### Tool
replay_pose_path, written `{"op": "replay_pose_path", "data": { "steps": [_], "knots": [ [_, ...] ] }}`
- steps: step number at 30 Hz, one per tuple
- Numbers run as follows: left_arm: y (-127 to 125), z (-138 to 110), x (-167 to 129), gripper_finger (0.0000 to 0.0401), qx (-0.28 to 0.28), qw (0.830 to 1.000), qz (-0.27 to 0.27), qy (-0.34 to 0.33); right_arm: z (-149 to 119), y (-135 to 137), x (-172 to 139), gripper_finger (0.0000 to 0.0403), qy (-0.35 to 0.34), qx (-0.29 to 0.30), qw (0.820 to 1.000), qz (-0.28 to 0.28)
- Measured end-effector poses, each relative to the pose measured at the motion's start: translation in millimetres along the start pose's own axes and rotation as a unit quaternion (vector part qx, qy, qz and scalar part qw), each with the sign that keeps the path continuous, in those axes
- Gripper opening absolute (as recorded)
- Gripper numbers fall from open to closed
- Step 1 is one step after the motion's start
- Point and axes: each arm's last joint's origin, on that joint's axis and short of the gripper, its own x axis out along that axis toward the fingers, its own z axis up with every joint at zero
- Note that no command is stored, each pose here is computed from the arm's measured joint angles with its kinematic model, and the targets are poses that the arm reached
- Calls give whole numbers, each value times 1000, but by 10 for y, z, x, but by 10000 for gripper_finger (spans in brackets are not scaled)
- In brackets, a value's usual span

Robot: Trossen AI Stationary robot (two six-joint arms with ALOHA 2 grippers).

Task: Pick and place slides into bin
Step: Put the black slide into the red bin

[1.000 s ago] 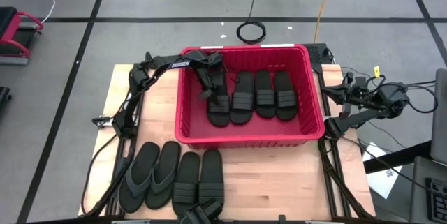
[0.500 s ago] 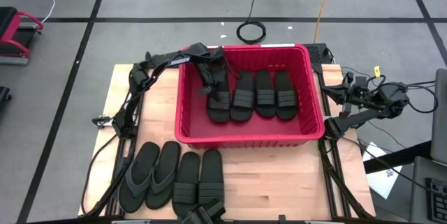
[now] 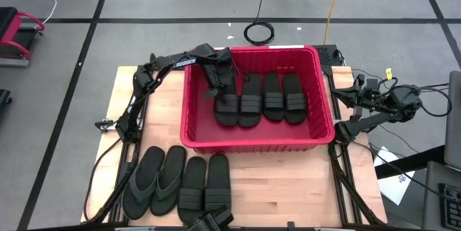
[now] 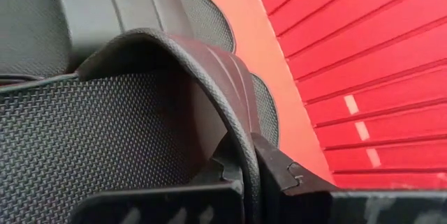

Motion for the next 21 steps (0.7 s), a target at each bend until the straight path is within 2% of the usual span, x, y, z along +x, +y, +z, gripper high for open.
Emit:
{"op": "replay_pose_path", "data": {
  "steps": [7,14,21],
  "knots": [
    [-37,1,23,1,-11,999,-29,-14,0,0,0,0,0,0,1000,0],
    [65,-39,217,1,-27,999,-48,-2,0,1,1,0,0,0,1000,0],
    [93,-57,239,1,-7,999,-23,27,2,1,1,0,-1,1,1000,0]
  ]
}}
